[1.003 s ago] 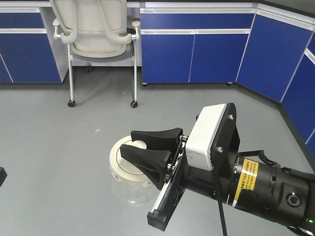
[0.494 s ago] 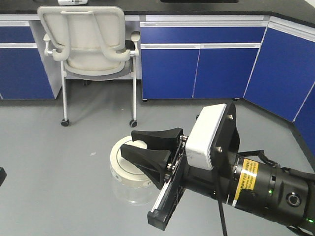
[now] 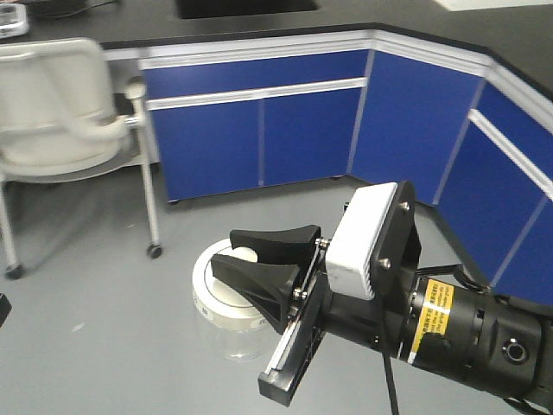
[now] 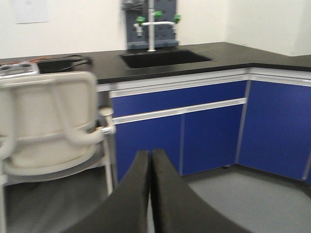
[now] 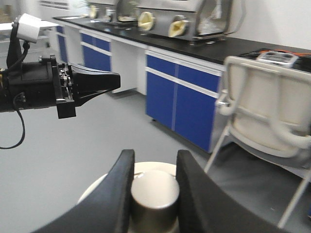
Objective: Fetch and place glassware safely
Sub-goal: 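Carry the jar in the right gripper toward a black lab bench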
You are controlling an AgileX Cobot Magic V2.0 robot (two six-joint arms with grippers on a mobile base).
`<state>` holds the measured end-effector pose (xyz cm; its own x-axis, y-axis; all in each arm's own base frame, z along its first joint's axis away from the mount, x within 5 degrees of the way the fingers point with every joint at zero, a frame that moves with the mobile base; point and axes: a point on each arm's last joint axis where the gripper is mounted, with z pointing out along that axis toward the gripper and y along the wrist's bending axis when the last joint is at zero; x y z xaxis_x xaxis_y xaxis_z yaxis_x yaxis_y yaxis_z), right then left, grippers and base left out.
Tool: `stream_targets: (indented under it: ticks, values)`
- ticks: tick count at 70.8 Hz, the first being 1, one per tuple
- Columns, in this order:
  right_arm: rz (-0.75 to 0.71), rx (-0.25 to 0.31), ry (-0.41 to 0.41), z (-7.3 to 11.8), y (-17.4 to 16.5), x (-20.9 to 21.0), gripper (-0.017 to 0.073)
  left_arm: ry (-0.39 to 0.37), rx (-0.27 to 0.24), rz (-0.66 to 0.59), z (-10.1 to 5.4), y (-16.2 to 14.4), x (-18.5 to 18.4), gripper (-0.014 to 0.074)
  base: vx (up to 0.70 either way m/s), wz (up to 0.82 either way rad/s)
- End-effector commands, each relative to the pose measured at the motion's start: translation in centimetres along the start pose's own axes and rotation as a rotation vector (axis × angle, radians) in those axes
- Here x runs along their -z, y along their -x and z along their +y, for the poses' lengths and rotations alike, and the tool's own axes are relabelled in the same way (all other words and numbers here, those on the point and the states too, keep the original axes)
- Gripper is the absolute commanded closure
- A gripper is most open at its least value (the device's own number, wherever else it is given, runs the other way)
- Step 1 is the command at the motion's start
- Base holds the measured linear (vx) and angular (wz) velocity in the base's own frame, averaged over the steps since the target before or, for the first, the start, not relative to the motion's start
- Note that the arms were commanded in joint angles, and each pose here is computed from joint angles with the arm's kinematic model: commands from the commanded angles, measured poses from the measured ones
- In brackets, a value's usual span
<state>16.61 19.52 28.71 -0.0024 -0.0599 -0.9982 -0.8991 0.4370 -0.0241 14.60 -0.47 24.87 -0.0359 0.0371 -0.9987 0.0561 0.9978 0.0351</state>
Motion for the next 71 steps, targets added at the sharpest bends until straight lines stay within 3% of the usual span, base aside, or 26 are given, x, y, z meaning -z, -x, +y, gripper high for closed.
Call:
stream_targets:
  ticks: [1, 71]
  values:
    - [-0.139, 0.008, 0.03, 0.32, 2.47, 0.33, 0.0563, -0.001, 0.016, -0.102, 0.02, 1.55, -0.12, 0.0601, 0.15, -0.59]
    - [-0.139, 0.008, 0.03, 0.32, 2.47, 0.33, 0.0563, -0.001, 0.016, -0.102, 0.02, 1.55, -0.12, 0.0601, 0.17, -0.66]
